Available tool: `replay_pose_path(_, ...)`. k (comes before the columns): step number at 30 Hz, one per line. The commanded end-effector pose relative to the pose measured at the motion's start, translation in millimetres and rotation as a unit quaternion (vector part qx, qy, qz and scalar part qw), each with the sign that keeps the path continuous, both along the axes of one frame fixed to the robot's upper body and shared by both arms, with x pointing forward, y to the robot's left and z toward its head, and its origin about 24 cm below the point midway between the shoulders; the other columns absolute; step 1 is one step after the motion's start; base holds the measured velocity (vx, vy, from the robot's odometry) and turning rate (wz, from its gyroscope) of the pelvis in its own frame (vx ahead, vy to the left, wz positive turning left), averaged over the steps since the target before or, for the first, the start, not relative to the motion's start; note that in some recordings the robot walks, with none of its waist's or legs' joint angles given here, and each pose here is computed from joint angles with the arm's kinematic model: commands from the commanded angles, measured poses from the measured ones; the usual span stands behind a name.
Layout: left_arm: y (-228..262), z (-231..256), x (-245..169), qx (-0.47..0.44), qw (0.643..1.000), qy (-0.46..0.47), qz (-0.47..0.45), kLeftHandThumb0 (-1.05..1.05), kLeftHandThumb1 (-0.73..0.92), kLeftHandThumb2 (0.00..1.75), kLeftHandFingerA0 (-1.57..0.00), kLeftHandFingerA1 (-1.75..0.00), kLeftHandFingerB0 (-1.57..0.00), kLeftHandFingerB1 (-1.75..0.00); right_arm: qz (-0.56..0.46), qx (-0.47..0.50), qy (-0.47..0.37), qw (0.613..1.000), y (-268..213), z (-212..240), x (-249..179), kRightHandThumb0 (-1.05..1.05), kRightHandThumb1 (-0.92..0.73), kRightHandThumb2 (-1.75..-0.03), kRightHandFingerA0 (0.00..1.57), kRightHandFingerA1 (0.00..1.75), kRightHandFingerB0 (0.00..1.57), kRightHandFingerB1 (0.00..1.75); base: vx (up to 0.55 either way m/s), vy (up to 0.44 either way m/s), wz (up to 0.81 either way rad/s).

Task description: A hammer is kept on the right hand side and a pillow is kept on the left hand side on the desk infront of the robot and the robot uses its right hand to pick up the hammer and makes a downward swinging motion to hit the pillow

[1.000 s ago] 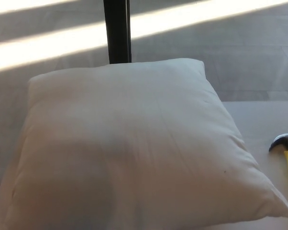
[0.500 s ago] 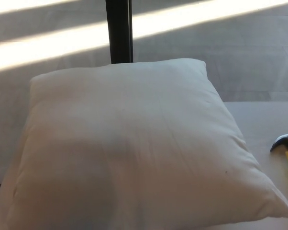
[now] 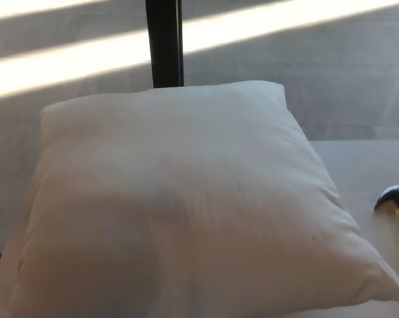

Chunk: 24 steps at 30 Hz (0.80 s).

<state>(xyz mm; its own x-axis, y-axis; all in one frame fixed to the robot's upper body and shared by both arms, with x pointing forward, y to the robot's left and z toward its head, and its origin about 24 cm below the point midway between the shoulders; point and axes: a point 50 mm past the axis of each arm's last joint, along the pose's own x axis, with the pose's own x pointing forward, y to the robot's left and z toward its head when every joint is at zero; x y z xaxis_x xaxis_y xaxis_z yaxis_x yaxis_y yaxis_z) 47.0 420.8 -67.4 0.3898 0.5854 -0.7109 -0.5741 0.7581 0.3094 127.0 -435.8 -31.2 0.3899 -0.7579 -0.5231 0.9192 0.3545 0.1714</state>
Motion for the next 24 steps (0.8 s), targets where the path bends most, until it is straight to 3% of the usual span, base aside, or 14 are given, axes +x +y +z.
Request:
replay_pose_path(1,2,2,0,0.010,1.000,0.007,-0.010,-0.73,0.84,0.64,-0.74,-0.53,-0.67,-0.48,-0.004,0.001,-0.007,1.000,-3,3,-2,-0.72,-0.74,-0.62,0.00,0.35,0.00,0.23,0.00,0.000,0.00)
replay_pose_path(2,2,2,-1,0.011,1.000,0.009,-0.014,-0.74,0.84,0.66,-0.74,-0.53,-0.65,-0.48,-0.003,0.002,-0.011,1.000,-3,3,-2,-0.74,-0.56,-0.96,0.00,0.36,0.00,0.19,0.00,0.000,0.00)
replay_pose_path(5,3,2,-7,0.008,0.999,0.024,-0.026,-0.76,0.86,0.66,-0.70,-0.51,-0.60,-0.45,0.010,-0.002,0.001,1.000,-2,-2,-9,-0.82,-0.57,-0.92,0.05,0.34,0.06,0.11,0.00,0.000,0.00)
replay_pose_path(6,3,2,-9,0.005,1.000,0.022,-0.017,-0.73,0.83,0.65,-0.70,-0.51,-0.61,-0.47,0.015,-0.005,0.007,1.000,-1,-2,-10,-0.66,-0.54,-0.94,0.00,0.32,0.03,0.24,0.00,0.000,0.00)
replay_pose_path(9,4,3,-7,0.003,1.000,0.016,-0.005,-0.72,0.83,0.64,-0.71,-0.51,-0.63,-0.46,0.039,-0.016,0.025,0.999,1,-3,-11,-0.71,-0.57,-0.97,0.00,0.27,0.00,0.22,0.00,0.000,0.00)
replay_pose_path(10,4,3,-7,0.004,1.000,0.018,-0.008,-0.70,0.86,0.66,-0.71,-0.52,-0.61,-0.47,0.039,-0.016,0.028,0.999,1,-3,-10,-0.71,-0.73,-0.62,0.03,0.37,0.09,0.27,0.00,0.000,0.00)
replay_pose_path(15,4,3,-3,0.004,1.000,0.012,-0.001,-0.73,0.83,0.65,-0.75,-0.54,-0.65,-0.46,0.071,-0.036,0.046,0.996,4,-3,-6,-0.70,-0.71,-0.63,0.06,0.32,0.13,0.22,0.00,0.000,0.00)
replay_pose_path(16,4,3,-4,0.014,1.000,0.021,-0.013,-0.72,0.84,0.65,-0.75,-0.54,-0.63,-0.46,0.096,-0.055,0.063,0.992,5,-3,-5,-0.71,-0.49,-0.85,0.05,0.40,0.10,0.39,0.00,0.000,0.00)
replay_pose_path(17,4,3,-4,0.014,1.000,0.021,-0.013,-0.72,0.84,0.65,-0.75,-0.54,-0.63,-0.46,0.096,-0.055,0.063,0.992,5,-3,-5,-0.71,-0.49,-0.85,0.05,0.40,0.10,0.39,0.00,0.000,0.00)
replay_pose_path(18,4,2,-4,0.018,0.999,0.029,0.001,-0.71,0.84,0.65,-0.62,-0.59,-0.63,-0.50,0.145,-0.092,0.087,0.981,6,-2,-6,-0.51,-0.55,-0.58,0.20,0.45,0.27,0.30,0.00,0.000,0.00)
replay_pose_path(21,4,2,-5,0.022,0.999,0.035,0.004,-0.68,0.85,0.65,-0.58,-0.58,-0.61,-0.50,0.161,-0.104,0.098,0.976,7,-2,-6,-0.49,-0.49,-0.55,0.27,0.43,0.31,0.31,0.00,0.000,0.00)
replay_pose_path(22,5,1,-7,0.030,0.998,0.045,0.022,-0.65,0.85,0.66,-0.51,-0.59,-0.57,-0.51,0.216,-0.130,0.122,0.960,10,-2,-7,-0.32,-0.41,-0.53,0.33,0.41,0.33,0.31,0.00,0.000,0.00)
replay_pose_path(24,5,1,-8,0.031,0.998,0.047,0.029,-0.65,0.85,0.66,-0.51,-0.59,-0.57,-0.51,0.235,-0.137,0.127,0.954,11,-2,-8,-0.32,-0.41,-0.53,0.33,0.41,0.33,0.31,0.00,0.000,0.00)
